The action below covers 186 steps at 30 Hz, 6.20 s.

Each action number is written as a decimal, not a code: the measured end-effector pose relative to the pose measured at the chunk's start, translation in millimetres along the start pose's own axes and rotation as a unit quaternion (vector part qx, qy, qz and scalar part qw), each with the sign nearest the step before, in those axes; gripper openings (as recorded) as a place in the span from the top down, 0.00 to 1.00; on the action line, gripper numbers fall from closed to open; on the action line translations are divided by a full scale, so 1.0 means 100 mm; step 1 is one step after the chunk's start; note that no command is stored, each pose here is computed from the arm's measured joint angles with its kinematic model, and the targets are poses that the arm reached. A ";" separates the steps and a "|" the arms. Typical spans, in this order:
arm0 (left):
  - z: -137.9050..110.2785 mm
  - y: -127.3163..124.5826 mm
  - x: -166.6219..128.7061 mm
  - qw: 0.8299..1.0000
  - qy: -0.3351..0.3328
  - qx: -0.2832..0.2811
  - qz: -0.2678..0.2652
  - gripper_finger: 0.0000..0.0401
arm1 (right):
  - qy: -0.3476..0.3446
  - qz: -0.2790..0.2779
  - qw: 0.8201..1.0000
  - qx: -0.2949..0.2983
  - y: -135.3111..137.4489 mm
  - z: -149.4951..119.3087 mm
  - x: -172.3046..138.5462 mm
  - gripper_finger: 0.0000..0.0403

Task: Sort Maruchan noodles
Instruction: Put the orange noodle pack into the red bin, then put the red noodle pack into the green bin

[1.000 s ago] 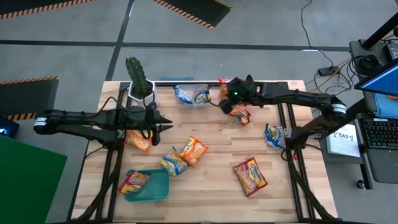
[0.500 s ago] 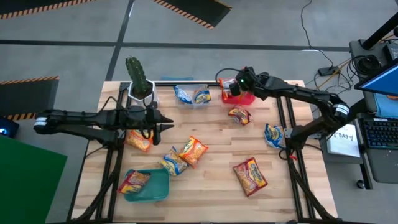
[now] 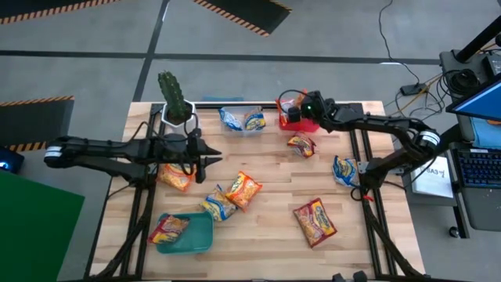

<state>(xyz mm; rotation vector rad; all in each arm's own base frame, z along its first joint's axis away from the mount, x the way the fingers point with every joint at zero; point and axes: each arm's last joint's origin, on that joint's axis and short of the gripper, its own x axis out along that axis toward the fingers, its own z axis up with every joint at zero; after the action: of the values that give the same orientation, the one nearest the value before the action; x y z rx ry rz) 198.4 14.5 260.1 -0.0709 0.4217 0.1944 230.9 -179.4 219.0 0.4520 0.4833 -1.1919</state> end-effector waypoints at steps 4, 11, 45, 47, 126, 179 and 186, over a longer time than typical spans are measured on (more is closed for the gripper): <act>-0.01 0.00 0.04 1.000 0.005 0.001 0.000 0.81 | 0.000 0.000 1.000 0.011 -0.03 -0.10 0.03 0.97; -0.02 -0.01 0.11 1.000 0.006 0.001 0.000 0.81 | 0.014 -0.009 1.000 0.010 -0.05 -0.21 0.10 0.96; -0.01 -0.01 0.13 1.000 0.004 0.000 0.000 0.81 | 0.055 -0.027 0.997 -0.052 0.22 0.20 0.22 0.40; -0.01 -0.01 0.13 1.000 0.004 0.000 0.000 0.81 | 0.058 -0.028 0.996 -0.063 0.24 0.28 0.18 0.40; 0.05 -0.02 0.12 1.000 -0.028 0.008 -0.002 0.81 | 0.202 0.105 0.956 -0.185 0.64 -0.65 -0.79 0.96; 0.84 -1.01 -1.21 0.996 0.007 -0.011 -0.084 0.81 | -0.046 0.763 0.621 -0.173 3.48 -1.14 -1.31 0.96; 0.79 -1.02 -1.19 0.996 0.017 -0.004 -0.082 0.81 | 0.004 0.795 0.584 -0.164 3.79 -1.39 -1.13 0.96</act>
<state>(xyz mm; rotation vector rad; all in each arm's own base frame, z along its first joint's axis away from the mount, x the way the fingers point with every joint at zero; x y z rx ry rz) 144.3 -96.9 383.8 -0.1171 0.4474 0.0324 540.8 102.1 201.3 0.3586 0.1180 0.6839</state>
